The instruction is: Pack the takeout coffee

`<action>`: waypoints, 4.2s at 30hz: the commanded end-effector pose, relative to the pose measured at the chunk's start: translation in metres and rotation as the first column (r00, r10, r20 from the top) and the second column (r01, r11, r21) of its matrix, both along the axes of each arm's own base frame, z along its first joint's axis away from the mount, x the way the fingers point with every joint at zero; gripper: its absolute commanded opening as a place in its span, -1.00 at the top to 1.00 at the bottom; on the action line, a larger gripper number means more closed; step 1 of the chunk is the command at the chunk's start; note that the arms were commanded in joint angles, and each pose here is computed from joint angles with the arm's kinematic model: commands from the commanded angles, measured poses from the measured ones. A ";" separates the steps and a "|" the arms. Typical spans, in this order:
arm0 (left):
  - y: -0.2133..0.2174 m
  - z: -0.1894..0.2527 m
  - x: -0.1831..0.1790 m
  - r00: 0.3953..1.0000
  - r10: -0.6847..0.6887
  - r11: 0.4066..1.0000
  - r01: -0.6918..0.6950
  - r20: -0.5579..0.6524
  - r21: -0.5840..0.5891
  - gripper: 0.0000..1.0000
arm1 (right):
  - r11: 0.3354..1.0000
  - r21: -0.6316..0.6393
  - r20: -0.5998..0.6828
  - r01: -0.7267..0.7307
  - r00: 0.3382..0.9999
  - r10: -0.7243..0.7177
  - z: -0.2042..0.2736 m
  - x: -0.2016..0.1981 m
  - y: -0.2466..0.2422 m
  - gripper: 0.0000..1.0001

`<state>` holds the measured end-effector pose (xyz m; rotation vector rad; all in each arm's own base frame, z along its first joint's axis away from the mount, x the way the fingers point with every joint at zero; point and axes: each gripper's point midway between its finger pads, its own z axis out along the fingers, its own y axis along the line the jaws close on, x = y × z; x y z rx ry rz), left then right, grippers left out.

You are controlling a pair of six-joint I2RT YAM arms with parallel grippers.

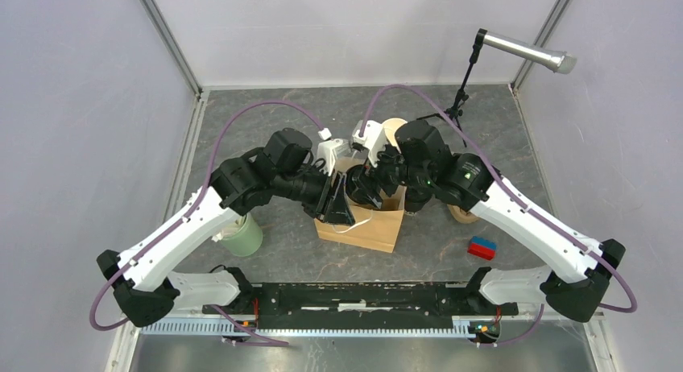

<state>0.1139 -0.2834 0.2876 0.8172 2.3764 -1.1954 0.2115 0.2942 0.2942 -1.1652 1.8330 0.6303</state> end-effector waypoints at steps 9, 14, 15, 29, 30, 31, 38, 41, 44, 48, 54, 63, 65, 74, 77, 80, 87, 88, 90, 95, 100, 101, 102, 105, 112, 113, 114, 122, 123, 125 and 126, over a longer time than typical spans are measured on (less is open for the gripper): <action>0.025 -0.003 0.022 0.971 0.130 0.991 -0.133 0.203 0.003 -0.08 | 1.000 -0.006 0.061 0.017 0.998 -0.017 -0.015 0.005 -0.007 -0.44; 0.022 0.026 0.018 0.970 0.128 0.991 -0.119 0.205 -0.056 -0.27 | 1.000 0.001 0.087 0.009 0.996 -0.009 -0.014 0.005 -0.008 -0.44; 0.024 0.035 0.018 0.966 0.143 0.989 -0.131 0.215 -0.069 -0.34 | 1.000 0.007 0.093 0.005 0.996 -0.005 -0.011 0.005 -0.007 -0.44; 0.088 0.066 0.090 0.794 0.430 0.829 -0.536 0.429 0.162 -0.59 | 0.999 -0.021 0.112 -0.035 0.993 0.037 -0.013 0.006 -0.004 -0.43; 0.091 0.059 0.096 0.795 0.434 0.807 -0.552 0.424 0.209 -0.55 | 0.999 -0.018 0.108 -0.040 0.993 0.042 -0.013 0.005 -0.003 -0.43; 0.094 0.057 0.102 0.792 0.449 0.790 -0.568 0.413 0.231 -0.51 | 0.999 -0.013 0.106 -0.047 0.993 0.048 -0.013 0.004 -0.002 -0.43; 0.086 0.028 0.129 0.833 0.509 0.793 -0.551 0.217 0.259 -0.35 | 0.998 0.008 0.110 -0.066 0.992 0.064 -0.014 0.000 -0.001 -0.41; 0.084 0.016 0.132 0.849 0.494 0.792 -0.528 0.187 0.306 -0.34 | 0.998 -0.001 0.121 -0.069 0.990 0.069 -0.014 0.000 -0.003 -0.42; 0.078 0.004 0.131 0.874 0.460 0.808 -0.484 0.154 0.335 -0.33 | 0.997 -0.007 0.121 -0.073 0.990 0.073 -0.016 -0.001 -0.003 -0.41; 0.070 -0.007 0.131 0.901 0.419 0.829 -0.430 0.114 0.358 -0.29 | 0.997 -0.006 0.125 -0.075 0.989 0.076 -0.016 -0.001 -0.003 -0.42; 0.064 -0.019 0.135 0.915 0.395 0.834 -0.395 0.083 0.385 0.00 | 0.997 -0.007 0.147 -0.080 0.986 0.080 -0.016 0.000 -0.005 -0.42; 0.049 0.005 0.133 0.928 0.356 0.897 -0.373 0.114 0.238 0.95 | 0.993 0.014 0.271 -0.116 0.957 0.108 0.010 0.010 0.003 -0.42; 0.044 0.016 0.129 0.926 0.351 0.915 -0.371 0.141 0.159 0.95 | 0.990 0.021 0.295 -0.138 0.947 0.125 0.014 0.011 0.006 -0.43; 0.052 -0.004 0.101 0.899 0.393 0.919 -0.390 0.193 -0.053 0.95 | 0.969 0.016 0.312 -0.246 0.922 0.229 -0.005 -0.002 0.025 -0.42; 0.060 -0.005 0.094 0.888 0.406 0.914 -0.399 0.215 -0.076 0.95 | 0.955 -0.035 0.314 -0.295 0.903 0.291 -0.016 -0.015 0.034 -0.41; 0.064 -0.003 0.089 0.882 0.410 0.912 -0.398 0.232 -0.097 0.95 | 0.945 -0.082 0.326 -0.316 0.888 0.325 -0.026 -0.024 0.036 -0.40; 0.077 0.000 0.076 0.877 0.422 0.906 -0.417 0.229 -0.072 0.42 | 0.925 -0.181 0.378 -0.335 0.844 0.380 -0.039 -0.043 0.038 -0.40; 0.081 -0.002 0.072 0.878 0.425 0.904 -0.424 0.219 -0.052 0.15 | 0.922 -0.199 0.384 -0.331 0.839 0.384 -0.040 -0.046 0.038 -0.40; 0.087 -0.001 0.065 0.875 0.438 0.897 -0.441 0.204 -0.033 -0.02 | 0.915 -0.226 0.392 -0.333 0.829 0.399 -0.044 -0.052 0.037 -0.41; 0.093 -0.013 0.046 0.900 0.418 0.903 -0.426 0.122 0.051 -0.21 | 0.910 -0.257 0.396 -0.326 0.823 0.407 -0.052 -0.060 0.032 -0.41; 0.095 -0.023 0.031 0.928 0.369 0.918 -0.373 0.054 0.133 -0.27 | 0.926 -0.263 0.423 -0.272 0.830 0.364 -0.052 -0.055 0.030 -0.41; 0.095 -0.023 0.029 0.930 0.364 0.921 -0.366 0.042 0.133 -0.28 | 0.930 -0.259 0.430 -0.260 0.831 0.352 -0.051 -0.054 0.030 -0.41; 0.094 -0.023 0.027 0.932 0.360 0.923 -0.361 0.036 0.131 -0.29 | 0.933 -0.256 0.433 -0.255 0.832 0.346 -0.051 -0.053 0.031 -0.41; 0.092 -0.025 0.024 0.938 0.345 0.929 -0.345 0.024 0.136 -0.32 | 0.940 -0.245 0.446 -0.237 0.833 0.327 -0.051 -0.053 0.033 -0.41; 0.088 -0.028 0.017 0.951 0.308 0.934 -0.304 0.011 0.186 -0.33 | 0.948 -0.249 0.462 -0.197 0.836 0.296 -0.048 -0.048 0.037 -0.41; 0.090 -0.027 0.017 0.946 0.322 0.927 -0.319 0.018 0.198 -0.34 | 0.948 -0.249 0.461 -0.196 0.837 0.295 -0.049 -0.048 0.038 -0.41; 0.092 -0.026 0.018 0.942 0.334 0.921 -0.332 0.026 0.202 -0.37 | 0.949 -0.245 0.461 -0.196 0.838 0.292 -0.048 -0.048 0.039 -0.41; 0.111 -0.022 0.020 0.898 0.437 0.866 -0.438 0.061 0.240 -0.53 | 0.960 -0.206 0.446 -0.190 0.855 0.266 -0.049 -0.049 0.051 -0.40; 0.110 -0.024 0.020 0.898 0.436 0.866 -0.435 0.054 0.246 -0.53 | 0.961 -0.205 0.446 -0.186 0.856 0.261 -0.050 -0.049 0.052 -0.40; 0.108 -0.026 0.019 0.901 0.432 0.868 -0.426 0.036 0.253 -0.52 | 0.964 -0.203 0.447 -0.171 0.860 0.246 -0.051 -0.046 0.054 -0.40; 0.106 -0.026 0.018 0.903 0.429 0.871 -0.421 0.027 0.253 -0.51 | 0.966 -0.201 0.448 -0.163 0.861 0.239 -0.051 -0.046 0.054 -0.40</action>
